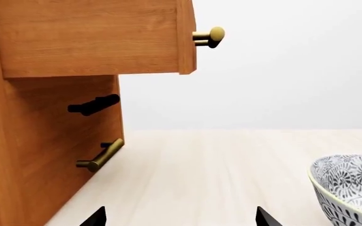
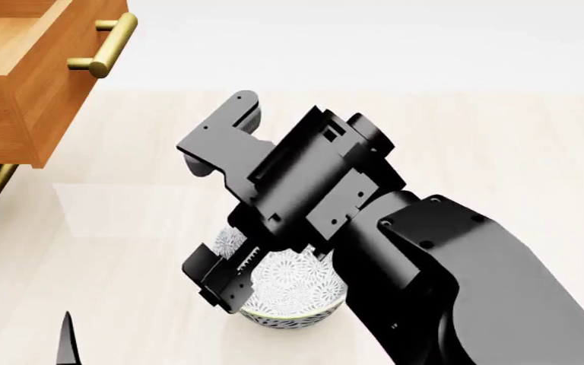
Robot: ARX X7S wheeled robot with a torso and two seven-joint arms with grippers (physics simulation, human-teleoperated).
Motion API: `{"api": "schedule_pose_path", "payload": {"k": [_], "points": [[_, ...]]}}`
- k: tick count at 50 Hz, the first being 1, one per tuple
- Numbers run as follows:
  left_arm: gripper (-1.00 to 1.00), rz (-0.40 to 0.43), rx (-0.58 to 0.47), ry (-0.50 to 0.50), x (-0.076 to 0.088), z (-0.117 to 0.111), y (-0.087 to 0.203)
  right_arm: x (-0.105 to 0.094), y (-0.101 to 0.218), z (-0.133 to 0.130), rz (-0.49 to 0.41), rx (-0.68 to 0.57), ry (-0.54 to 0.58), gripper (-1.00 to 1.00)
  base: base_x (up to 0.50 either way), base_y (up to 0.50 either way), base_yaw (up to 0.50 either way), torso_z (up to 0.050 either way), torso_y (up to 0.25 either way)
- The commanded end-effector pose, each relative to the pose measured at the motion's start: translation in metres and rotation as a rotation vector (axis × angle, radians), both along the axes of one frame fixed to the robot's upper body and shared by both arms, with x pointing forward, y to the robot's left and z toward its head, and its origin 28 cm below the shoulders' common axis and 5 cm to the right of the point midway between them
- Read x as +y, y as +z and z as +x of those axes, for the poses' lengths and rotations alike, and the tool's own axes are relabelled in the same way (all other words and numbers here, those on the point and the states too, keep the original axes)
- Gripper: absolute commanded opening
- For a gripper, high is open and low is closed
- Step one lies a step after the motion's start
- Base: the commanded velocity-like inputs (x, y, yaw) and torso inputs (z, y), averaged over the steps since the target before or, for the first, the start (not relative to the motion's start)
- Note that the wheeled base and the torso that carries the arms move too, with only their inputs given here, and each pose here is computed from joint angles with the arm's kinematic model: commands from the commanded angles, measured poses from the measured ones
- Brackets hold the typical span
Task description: Put the bowl on the plate.
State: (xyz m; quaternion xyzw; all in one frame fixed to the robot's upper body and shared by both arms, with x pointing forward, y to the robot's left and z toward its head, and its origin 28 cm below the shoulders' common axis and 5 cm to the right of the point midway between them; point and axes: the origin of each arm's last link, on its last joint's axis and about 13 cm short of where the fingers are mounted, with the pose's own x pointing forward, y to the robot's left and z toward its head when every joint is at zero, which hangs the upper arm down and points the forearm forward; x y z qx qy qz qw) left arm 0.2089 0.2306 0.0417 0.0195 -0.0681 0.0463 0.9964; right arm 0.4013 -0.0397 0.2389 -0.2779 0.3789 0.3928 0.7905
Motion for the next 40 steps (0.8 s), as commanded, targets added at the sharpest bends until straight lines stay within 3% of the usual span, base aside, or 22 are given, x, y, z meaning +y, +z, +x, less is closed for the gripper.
{"api": "schedule_pose_path", "payload": {"k": [1,40], "points": [[1.0,0.0,-0.002,0.004,0.001,-0.001,0.001,-0.001,-0.008,0.001,0.004,0.009,0.006,1.0,0.0,0.0,0.0,0.0,0.0],[1.0,0.001,-0.007,0.007,0.002,-0.003,0.002,-0.006,-0.037,0.001,0.046,0.056,-0.017,1.0,0.0,0.0,0.0,0.0,0.0]]}}
